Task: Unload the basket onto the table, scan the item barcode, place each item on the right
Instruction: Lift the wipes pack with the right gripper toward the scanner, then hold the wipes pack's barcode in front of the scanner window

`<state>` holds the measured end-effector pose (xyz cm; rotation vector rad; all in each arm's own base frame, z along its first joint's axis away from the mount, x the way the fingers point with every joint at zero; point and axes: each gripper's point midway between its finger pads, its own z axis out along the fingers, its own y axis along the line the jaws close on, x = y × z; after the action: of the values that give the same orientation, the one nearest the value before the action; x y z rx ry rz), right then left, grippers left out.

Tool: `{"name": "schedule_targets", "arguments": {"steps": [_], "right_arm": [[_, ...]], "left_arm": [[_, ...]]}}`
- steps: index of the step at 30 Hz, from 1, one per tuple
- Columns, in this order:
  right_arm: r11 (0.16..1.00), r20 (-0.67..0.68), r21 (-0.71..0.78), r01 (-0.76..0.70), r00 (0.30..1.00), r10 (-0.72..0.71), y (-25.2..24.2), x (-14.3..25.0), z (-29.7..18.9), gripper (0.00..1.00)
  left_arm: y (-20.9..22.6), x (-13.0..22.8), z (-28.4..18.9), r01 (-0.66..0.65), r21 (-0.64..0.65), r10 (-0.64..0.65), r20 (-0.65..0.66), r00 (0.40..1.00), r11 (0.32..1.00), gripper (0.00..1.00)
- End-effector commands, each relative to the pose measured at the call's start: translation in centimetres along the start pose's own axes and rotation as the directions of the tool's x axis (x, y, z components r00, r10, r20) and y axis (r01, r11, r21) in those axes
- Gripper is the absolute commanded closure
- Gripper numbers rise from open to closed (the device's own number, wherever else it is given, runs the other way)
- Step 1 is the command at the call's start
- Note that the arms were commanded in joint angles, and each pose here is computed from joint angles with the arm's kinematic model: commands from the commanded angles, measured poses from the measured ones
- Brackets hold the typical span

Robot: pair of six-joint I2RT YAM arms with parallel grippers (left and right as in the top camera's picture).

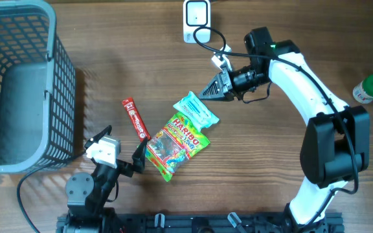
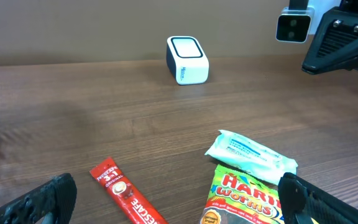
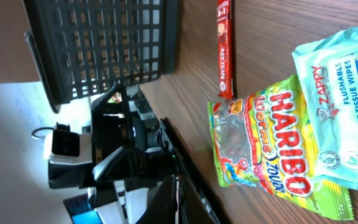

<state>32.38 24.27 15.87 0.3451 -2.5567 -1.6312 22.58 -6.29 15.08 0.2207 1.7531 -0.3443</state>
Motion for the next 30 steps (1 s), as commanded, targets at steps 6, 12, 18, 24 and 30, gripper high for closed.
{"name": "schedule_targets", "arguments": {"steps": [6,12,18,24,30], "right_arm": [[0.735,-0.028,0.677,0.033,0.999,-0.019,-8.8,0.7,-0.9,0.0],[0.65,-0.142,0.736,0.191,0.982,-0.129,-8.1,1.6,3.4,0.0],[0.495,-0.107,0.851,0.173,0.981,-0.159,-10.5,1.7,4.3,0.25],[0.427,-0.11,0.884,0.189,0.973,-0.203,-12.2,1.5,4.5,0.17],[0.367,-0.135,0.902,0.227,0.956,-0.261,-11.7,1.3,5.4,0.2]], "left_arm": [[0.1,0.1,0.0,0.009,-0.006,-0.009,0.001,1.0,1.0,0.0],[0.1,0.1,0.0,0.009,-0.006,-0.009,0.001,1.0,1.0,0.0],[0.1,0.1,0.0,0.009,-0.006,-0.009,0.001,1.0,1.0,0.0],[0.1,0.1,0.0,0.009,-0.006,-0.009,0.001,1.0,1.0,0.0],[0.1,0.1,0.0,0.009,-0.006,-0.009,0.001,1.0,1.0,0.0]]}}
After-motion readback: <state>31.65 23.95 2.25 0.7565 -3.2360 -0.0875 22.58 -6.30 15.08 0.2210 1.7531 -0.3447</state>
